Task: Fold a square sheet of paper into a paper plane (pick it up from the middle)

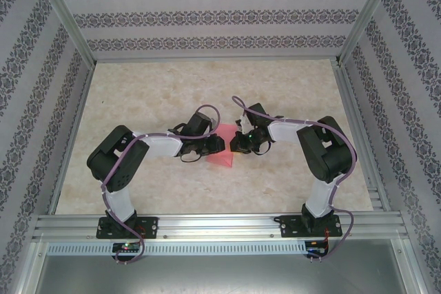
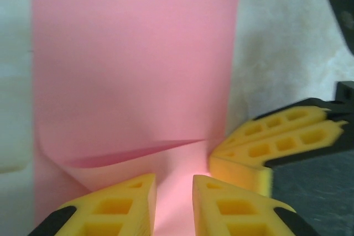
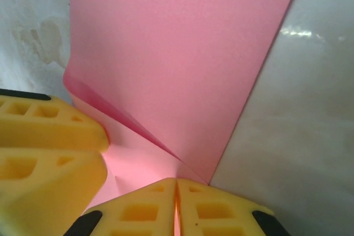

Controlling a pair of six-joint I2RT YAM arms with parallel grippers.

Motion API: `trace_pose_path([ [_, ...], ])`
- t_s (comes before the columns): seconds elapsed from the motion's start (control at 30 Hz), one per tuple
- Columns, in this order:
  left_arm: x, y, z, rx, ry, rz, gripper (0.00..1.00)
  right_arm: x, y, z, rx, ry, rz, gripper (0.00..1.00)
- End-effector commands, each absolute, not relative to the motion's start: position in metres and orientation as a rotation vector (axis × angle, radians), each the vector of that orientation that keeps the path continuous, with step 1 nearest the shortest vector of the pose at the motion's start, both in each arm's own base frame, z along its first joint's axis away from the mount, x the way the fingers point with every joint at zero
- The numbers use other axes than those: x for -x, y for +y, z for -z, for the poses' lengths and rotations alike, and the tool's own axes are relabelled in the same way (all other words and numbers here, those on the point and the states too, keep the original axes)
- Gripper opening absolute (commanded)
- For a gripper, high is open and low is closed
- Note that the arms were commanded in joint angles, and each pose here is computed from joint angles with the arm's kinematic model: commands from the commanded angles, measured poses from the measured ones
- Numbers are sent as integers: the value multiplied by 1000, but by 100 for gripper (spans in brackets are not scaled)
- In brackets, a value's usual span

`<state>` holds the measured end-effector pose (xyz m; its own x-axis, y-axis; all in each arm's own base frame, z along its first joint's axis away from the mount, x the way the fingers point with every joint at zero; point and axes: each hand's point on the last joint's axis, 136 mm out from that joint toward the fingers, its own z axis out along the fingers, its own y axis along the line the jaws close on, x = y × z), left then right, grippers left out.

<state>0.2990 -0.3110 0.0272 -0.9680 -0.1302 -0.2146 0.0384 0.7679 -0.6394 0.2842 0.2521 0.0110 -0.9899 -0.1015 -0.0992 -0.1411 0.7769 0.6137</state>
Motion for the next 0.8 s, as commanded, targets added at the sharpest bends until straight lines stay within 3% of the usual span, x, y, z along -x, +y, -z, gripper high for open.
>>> trace_pose_path([
  [0.0, -295, -295, -8, 121, 2785, 834, 25, -280, 239, 12, 201, 2972, -875, 11],
  [0.77, -321, -267, -9, 265, 2751, 731, 25, -269, 218, 38, 230, 3066, -678, 10],
])
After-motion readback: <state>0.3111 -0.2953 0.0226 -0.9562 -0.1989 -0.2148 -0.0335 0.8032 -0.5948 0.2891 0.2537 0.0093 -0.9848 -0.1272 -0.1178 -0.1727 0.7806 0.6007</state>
